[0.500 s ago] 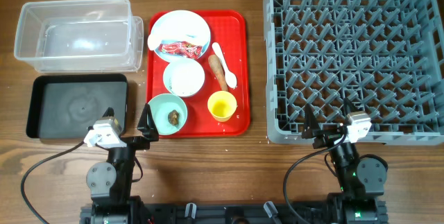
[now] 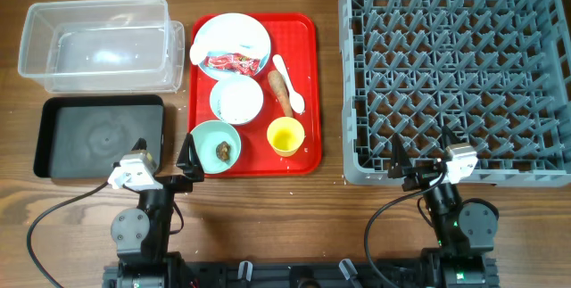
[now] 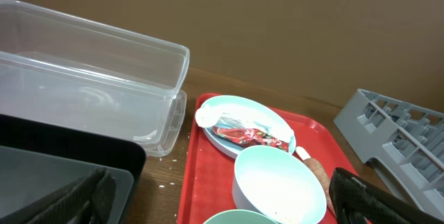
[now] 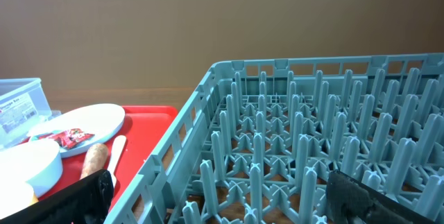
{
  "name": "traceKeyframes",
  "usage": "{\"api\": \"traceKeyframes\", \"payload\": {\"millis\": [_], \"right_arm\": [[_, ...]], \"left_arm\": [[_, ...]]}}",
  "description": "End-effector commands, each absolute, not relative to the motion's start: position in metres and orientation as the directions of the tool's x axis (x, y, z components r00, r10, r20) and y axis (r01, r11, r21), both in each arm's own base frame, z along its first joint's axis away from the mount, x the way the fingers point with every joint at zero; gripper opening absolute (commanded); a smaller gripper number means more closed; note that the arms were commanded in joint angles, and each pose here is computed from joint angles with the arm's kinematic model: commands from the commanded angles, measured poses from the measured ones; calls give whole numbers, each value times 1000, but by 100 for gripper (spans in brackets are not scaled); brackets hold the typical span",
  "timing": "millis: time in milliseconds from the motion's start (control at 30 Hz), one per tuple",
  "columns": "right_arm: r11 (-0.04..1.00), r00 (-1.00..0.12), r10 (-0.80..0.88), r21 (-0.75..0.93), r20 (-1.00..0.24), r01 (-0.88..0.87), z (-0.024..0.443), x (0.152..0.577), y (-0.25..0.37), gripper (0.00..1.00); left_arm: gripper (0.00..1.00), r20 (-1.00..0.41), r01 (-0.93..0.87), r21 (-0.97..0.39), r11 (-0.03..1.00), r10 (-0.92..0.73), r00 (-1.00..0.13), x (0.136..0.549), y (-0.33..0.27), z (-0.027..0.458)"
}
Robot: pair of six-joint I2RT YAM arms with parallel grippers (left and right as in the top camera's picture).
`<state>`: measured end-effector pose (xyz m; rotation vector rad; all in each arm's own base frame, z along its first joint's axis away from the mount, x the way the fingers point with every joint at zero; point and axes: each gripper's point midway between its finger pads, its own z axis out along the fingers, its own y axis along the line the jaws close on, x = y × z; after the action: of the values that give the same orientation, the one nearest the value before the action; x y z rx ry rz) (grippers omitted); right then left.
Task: Sort waste into correct bins and load items into the dishwasher rack
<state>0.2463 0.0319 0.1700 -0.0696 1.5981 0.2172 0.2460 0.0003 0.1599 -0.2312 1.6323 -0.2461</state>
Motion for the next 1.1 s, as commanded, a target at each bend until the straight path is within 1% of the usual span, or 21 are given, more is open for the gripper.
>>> {"api": "traceKeyframes", "payload": {"millis": [0, 533, 600, 667, 733, 800, 900, 967, 1067], "right_arm": [[980, -32, 84, 88, -996, -180, 171, 246, 32, 100], [980, -31, 84, 88, -996, -180, 172, 246, 32, 100], [985, -24, 50, 53, -998, -163, 172, 246, 29, 100], [983, -19, 71, 73, -997, -168, 174, 246, 30, 99], [976, 19, 138, 133, -990, -175, 186, 246, 30, 100], [969, 80, 176, 159, -981, -188, 203, 245, 30, 100], [961, 165, 179, 137, -970, -240, 225, 240, 37, 100], [953, 202, 178, 117, -963, -281, 237, 236, 43, 100], [943, 232, 177, 97, -957, -318, 256, 229, 49, 100]], "left_arm": [[100, -956, -8, -284, 959, -283, -73, 246, 1, 158], [100, -956, -7, -284, 959, -283, -72, 246, 1, 158], [100, -956, -7, -284, 959, -283, -72, 246, 1, 158], [100, -956, 4, -285, 958, -284, -76, 246, -1, 158], [100, -956, 11, -286, 958, -284, -77, 246, -2, 158], [100, -956, 15, -286, 958, -284, -77, 246, -3, 158], [100, -956, 70, -287, 955, -282, -77, 246, -12, 162], [100, -958, 81, -284, 955, -281, -54, 246, -13, 168], [100, -962, 208, -262, 942, -273, 25, 242, -30, 200]]}}
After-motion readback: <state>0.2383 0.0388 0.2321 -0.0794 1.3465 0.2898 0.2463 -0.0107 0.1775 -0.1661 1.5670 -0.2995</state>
